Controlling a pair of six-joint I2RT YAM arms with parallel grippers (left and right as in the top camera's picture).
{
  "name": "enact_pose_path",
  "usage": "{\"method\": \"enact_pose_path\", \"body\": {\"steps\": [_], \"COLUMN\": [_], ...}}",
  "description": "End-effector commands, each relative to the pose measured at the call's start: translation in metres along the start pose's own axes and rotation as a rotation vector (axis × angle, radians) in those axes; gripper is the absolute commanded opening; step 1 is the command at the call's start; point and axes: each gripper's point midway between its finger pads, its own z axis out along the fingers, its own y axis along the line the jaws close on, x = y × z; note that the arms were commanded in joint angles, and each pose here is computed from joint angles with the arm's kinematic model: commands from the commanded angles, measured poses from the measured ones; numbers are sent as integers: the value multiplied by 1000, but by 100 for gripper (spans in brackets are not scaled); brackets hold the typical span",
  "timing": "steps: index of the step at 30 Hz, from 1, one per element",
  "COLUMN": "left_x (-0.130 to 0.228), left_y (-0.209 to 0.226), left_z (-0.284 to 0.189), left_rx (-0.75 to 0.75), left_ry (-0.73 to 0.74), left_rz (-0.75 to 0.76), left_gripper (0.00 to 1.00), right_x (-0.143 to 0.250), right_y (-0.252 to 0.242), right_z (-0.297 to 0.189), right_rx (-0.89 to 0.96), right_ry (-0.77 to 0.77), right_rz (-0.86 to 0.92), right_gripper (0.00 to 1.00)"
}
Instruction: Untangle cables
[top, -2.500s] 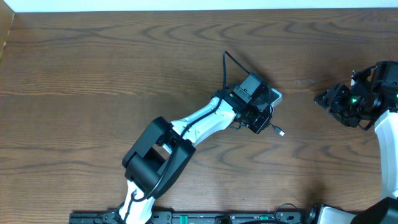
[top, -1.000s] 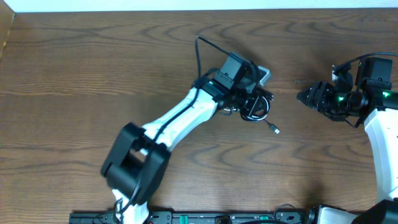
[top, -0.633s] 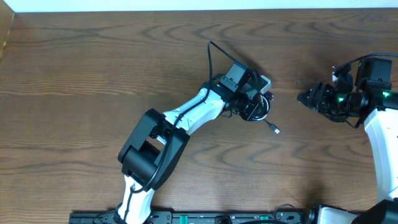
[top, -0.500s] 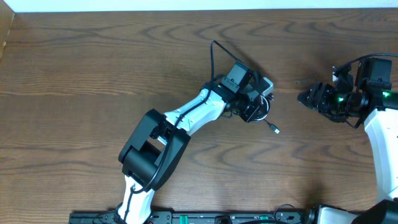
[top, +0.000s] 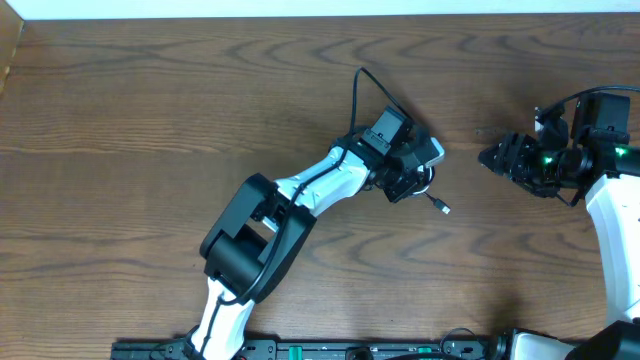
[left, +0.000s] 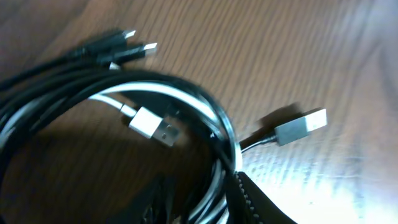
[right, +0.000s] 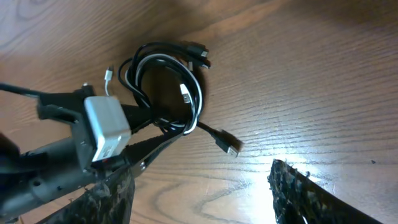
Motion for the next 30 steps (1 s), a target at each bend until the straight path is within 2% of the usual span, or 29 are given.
{"method": "enact_pose_path", "body": {"steps": [1, 18, 30], "left_x": [15, 26, -10], "left_y": [5, -32, -21], "left_z": [8, 18, -14], "left_rx": [-27, 34, -26], "left_ry": [45, 116, 8], "left_rz": [4, 33, 60], "left_gripper": [33, 33, 41], "right_x": [1, 1, 1], "right_y": [-2, -3, -4], "right_z": [0, 0, 0], "right_rx": [19, 29, 29], "right_ry": [-1, -1, -1], "right_rz": [-20, -24, -27], "right_gripper": [66, 68, 69]}}
